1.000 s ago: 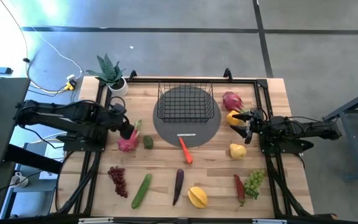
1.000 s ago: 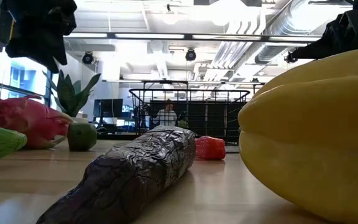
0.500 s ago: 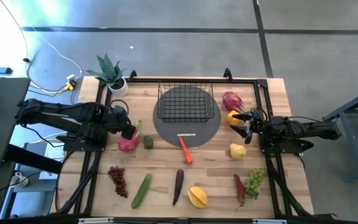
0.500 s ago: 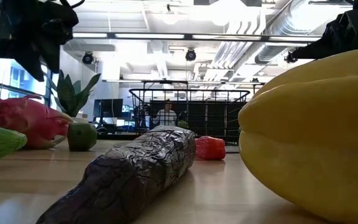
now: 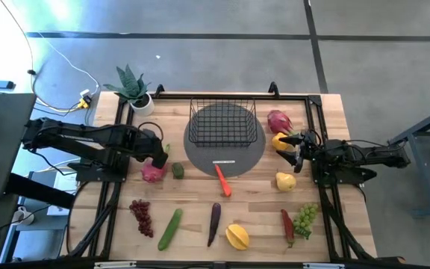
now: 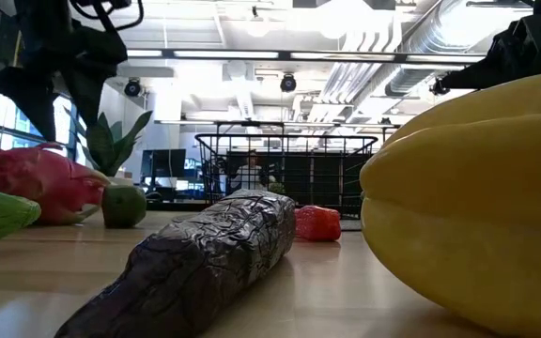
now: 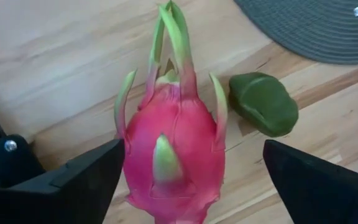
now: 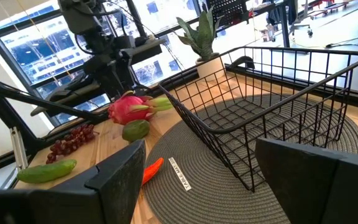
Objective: Build produce basket
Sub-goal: Put the left pink dragon fruit into the black wire basket
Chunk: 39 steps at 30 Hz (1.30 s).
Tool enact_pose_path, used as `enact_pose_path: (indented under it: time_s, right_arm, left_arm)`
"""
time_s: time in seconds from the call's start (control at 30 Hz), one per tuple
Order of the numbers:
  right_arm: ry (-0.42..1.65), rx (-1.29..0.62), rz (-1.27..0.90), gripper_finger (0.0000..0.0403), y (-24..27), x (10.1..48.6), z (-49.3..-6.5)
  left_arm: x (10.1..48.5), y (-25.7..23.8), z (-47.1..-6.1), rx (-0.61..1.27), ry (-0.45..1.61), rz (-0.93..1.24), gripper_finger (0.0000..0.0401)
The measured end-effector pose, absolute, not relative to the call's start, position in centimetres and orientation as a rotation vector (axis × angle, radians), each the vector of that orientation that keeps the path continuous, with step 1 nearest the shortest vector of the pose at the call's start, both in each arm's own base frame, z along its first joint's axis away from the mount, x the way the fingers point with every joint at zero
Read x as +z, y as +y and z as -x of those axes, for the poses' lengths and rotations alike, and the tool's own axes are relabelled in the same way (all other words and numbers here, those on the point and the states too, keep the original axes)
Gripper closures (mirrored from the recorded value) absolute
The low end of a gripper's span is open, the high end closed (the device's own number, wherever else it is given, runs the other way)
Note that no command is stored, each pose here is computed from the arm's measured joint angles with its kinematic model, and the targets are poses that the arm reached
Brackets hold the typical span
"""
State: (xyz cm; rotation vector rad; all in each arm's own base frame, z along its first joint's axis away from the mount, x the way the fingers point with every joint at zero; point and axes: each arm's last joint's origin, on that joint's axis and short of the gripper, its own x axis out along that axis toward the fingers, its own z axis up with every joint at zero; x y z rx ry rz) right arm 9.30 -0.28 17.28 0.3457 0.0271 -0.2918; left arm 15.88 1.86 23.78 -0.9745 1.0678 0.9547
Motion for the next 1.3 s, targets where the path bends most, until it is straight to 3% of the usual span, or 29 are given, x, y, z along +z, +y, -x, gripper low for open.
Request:
enact_pose_path:
  time_s: [0.3, 1.3]
  right_arm:
    - [0.027, -0.292, -0.346, 0.0117, -0.3, 17.3, -9.3]
    - [0.027, -0.292, -0.346, 0.0117, -0.3, 17.3, -9.3]
  left_arm:
    - [22.9, 2.5, -16.6, 0.958, 1.149, 1.005, 0.0002]
    - [19.8, 2.3, -18.6, 0.922, 1.426, 0.964, 0.0001]
